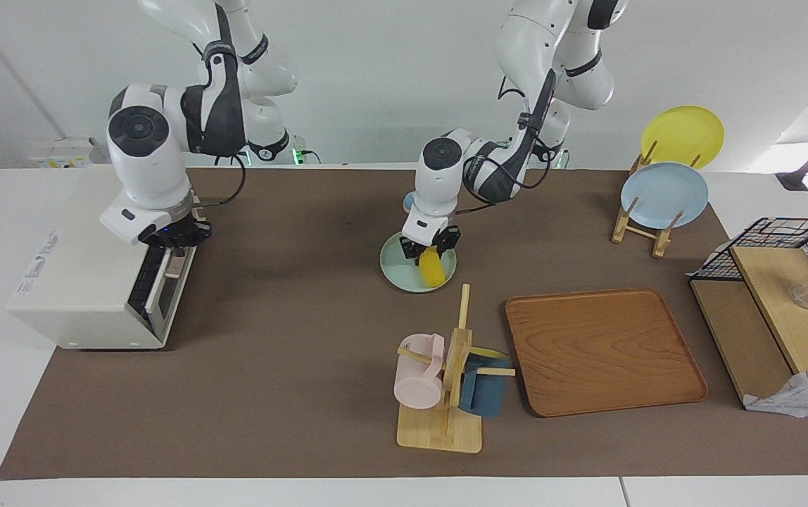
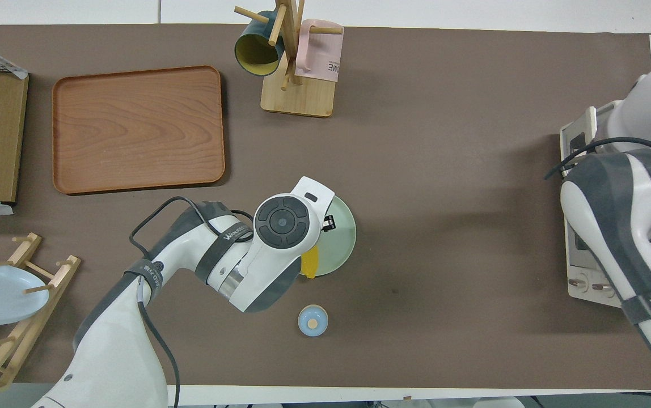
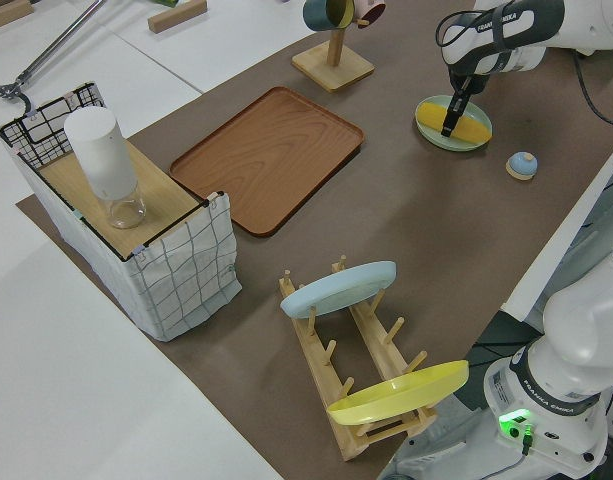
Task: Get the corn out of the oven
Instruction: 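Carry the corn cob onto the wooden tray with the left gripper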
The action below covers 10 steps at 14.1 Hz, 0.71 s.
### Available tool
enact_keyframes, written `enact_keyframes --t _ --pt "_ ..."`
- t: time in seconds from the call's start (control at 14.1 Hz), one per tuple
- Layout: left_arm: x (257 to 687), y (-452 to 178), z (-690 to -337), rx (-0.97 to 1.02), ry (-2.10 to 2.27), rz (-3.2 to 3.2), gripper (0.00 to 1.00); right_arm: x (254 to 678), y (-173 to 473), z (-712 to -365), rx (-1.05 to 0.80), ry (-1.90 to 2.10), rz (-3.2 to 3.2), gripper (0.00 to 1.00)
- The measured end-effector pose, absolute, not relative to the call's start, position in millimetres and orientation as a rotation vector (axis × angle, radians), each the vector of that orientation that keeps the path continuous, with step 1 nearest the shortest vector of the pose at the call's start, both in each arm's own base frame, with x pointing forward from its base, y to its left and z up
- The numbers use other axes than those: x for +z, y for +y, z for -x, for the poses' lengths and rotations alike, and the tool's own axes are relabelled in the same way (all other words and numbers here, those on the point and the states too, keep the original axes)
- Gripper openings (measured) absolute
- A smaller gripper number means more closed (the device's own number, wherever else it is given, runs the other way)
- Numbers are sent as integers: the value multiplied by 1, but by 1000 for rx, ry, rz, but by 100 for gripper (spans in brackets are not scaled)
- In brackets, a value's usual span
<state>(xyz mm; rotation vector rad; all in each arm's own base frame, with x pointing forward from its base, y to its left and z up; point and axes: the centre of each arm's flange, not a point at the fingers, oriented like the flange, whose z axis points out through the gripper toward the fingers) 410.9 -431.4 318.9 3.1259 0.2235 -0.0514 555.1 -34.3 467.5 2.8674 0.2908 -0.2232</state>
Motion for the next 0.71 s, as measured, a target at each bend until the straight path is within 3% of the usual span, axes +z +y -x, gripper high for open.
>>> enact_keyframes --t 0.28,0.57,0.71 --pt "349 -384 -469 -56 155 -3138 56 492 -47 -547 -220 268 -2940 11" --pt "344 -235 -564 -6 92 -3120 56 620 -34 -529 -70 193 -3115 51" --pt "336 -188 -587 25 102 -3113 56 659 -40 -517 -52 169 -3124 73"
